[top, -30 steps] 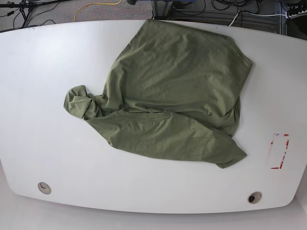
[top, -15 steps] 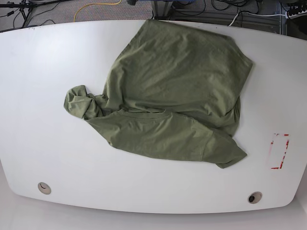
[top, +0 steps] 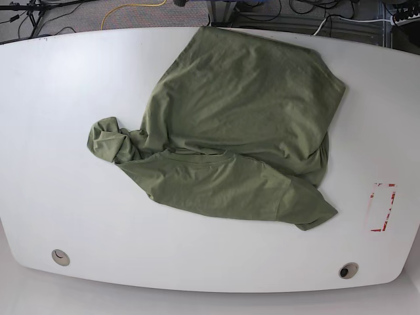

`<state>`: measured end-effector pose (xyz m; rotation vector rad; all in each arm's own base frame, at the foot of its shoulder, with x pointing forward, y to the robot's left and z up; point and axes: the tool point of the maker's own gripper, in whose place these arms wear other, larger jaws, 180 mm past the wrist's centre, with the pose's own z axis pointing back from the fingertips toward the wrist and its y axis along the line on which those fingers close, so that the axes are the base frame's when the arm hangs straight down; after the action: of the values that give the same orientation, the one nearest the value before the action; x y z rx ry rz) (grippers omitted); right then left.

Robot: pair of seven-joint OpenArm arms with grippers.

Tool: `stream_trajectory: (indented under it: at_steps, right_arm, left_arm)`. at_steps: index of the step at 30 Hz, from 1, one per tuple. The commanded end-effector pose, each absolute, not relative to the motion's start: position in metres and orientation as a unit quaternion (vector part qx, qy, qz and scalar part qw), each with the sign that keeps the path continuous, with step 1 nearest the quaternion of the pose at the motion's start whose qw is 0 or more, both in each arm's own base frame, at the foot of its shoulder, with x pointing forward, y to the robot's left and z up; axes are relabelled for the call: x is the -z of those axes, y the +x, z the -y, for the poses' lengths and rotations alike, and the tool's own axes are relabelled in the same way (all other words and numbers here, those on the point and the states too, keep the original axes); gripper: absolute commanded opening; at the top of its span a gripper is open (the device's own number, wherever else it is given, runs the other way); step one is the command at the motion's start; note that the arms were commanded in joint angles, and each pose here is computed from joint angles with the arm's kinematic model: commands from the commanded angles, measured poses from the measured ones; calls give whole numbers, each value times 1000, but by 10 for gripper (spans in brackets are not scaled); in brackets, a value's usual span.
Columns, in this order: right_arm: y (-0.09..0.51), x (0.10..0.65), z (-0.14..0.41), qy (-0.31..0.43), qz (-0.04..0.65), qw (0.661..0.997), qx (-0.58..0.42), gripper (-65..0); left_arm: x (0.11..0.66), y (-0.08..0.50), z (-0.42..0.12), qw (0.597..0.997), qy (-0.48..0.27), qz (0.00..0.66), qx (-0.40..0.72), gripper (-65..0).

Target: Fold the T-shirt properly

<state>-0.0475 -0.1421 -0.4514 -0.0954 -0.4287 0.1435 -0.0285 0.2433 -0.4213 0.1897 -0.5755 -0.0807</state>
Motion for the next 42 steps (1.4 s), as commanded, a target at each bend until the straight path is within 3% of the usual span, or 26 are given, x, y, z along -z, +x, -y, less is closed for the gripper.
stream_trajectory:
  at_steps: [1, 15, 29, 42]
  right_arm:
    - [-44, 440, 143, -45, 225, 971, -74, -368]
    - [-25, 413, 150, -61, 263, 959, -87, -369]
    - [26, 413, 152, -68, 318, 942, -86, -365]
    - [56, 396, 154, -77, 359, 926, -86, -367]
  left_arm:
    - [409, -25, -251, 950, 102, 295, 32, -237]
    - [372, 0, -280, 930, 123, 347, -5, -235]
    - [321, 54, -319, 879, 183, 440, -5, -239]
    - [308, 64, -332, 864, 195, 464, -29, -239]
